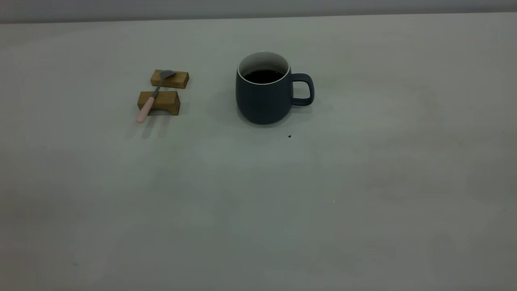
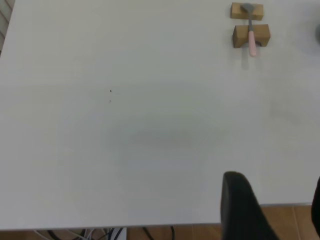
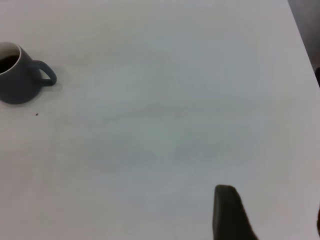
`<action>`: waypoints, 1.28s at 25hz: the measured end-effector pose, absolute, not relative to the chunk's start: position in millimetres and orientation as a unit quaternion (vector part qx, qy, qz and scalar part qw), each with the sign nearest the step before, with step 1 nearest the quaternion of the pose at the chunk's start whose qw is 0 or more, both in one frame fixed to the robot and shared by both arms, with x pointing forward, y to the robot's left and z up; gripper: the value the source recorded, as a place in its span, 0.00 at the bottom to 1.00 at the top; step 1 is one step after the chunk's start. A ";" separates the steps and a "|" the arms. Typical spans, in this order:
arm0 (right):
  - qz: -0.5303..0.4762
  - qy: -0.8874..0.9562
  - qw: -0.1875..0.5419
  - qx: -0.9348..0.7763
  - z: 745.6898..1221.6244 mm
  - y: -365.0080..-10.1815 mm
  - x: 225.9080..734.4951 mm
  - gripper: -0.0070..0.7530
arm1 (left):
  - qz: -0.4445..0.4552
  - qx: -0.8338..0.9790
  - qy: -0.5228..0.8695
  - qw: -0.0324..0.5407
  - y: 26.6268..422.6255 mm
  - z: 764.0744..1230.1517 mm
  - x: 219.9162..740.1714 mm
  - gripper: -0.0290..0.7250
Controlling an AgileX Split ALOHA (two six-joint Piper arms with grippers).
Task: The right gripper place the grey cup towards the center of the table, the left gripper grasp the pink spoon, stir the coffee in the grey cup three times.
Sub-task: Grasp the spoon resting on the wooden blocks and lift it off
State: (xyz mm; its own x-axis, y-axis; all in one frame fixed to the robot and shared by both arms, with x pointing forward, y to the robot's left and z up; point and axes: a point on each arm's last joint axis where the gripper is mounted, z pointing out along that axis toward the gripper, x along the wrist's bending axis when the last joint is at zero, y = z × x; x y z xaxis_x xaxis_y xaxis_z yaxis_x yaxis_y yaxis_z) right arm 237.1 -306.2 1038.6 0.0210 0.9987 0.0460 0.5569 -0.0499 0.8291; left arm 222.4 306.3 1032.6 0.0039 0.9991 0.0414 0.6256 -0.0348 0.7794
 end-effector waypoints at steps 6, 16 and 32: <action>0.343 0.610 0.322 0.638 1038.6 -306.2 237.1 0.60 | 0.318 0.645 0.630 0.292 306.3 1032.6 222.7 0.59; 0.343 0.610 0.322 0.638 1038.6 -306.2 237.1 0.60 | 0.254 0.678 0.651 0.228 303.4 1049.3 300.9 0.80; 0.343 0.610 0.322 0.638 1038.6 -306.2 237.1 0.60 | 0.115 0.710 0.685 0.117 272.4 984.3 525.9 0.81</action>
State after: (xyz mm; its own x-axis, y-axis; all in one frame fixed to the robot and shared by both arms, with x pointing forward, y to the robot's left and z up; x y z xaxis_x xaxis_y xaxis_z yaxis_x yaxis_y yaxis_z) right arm 237.1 -306.2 1038.6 0.0206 0.9988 0.0454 0.5569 -0.0492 0.8291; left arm 525.9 272.4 984.3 0.0356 0.9994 0.0038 0.9455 -0.0349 0.3237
